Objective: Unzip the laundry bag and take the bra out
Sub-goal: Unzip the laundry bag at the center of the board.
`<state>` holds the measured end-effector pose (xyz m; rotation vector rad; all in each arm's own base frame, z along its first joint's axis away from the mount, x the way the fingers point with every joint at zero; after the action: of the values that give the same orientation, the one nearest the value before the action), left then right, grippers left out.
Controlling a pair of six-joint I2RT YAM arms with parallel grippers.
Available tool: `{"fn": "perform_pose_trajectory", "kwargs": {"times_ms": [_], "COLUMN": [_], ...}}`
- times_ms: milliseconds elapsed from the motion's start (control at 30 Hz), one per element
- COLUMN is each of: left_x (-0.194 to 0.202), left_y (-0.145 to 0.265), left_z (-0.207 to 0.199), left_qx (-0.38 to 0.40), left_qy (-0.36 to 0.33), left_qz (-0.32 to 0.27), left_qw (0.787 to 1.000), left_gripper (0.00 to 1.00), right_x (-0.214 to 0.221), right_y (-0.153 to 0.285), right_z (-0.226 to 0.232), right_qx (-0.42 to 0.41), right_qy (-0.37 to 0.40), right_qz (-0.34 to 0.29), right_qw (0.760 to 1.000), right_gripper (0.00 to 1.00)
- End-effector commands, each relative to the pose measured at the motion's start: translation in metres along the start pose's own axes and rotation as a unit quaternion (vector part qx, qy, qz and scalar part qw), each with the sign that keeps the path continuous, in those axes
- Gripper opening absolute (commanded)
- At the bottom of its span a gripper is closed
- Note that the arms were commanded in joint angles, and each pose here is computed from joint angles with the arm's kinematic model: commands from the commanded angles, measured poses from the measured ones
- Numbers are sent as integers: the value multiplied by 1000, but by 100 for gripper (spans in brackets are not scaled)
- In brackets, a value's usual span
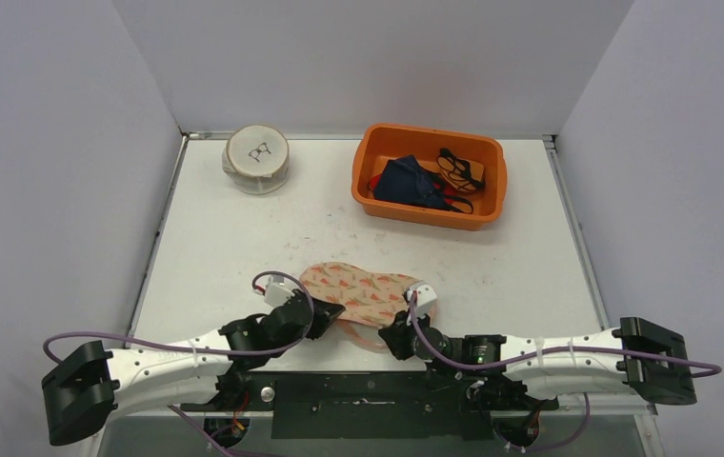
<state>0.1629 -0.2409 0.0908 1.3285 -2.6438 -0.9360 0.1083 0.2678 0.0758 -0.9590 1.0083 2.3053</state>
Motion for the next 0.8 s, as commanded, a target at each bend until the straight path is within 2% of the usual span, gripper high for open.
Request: {"fn": "perform_pose_trajectory", "kwargs": {"times_ms": [0, 300, 567, 767], "left_x": [-14, -22, -42, -45], "left_y": [-2, -2, -4, -8], "left_z": [9, 20, 30, 24], "left_qx": [-12, -21, -36, -27], "left_qy": [-2, 2, 6, -4], "left_qz": [-38, -52, -74, -63], "left_qw": [999, 998, 997, 998], "left_gripper": [0, 0, 0, 0], "right_x": [-11, -12, -13, -14], "right_y": [4, 6, 10, 9], "right_z": [-8, -15, -3, -5], "right_qx": [27, 34, -6, 0], "right_qy": [-7, -9, -3, 2], "right_qz": [-28, -36, -31, -30], "right_qw": [999, 999, 1000, 1000], "right_gripper": [5, 5, 5, 5]}}
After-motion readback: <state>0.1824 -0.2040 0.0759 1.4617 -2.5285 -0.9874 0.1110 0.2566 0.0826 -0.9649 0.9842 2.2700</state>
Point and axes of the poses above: each gripper's point midway between its finger pads, its own y axis back along the fingers, its own z axis along the line the jaws close on, x = y × z, the point moved 1 cm from there along y, back along the fingers, and after that the axes turned 8 degrees about -y, right-handed, at the moved point
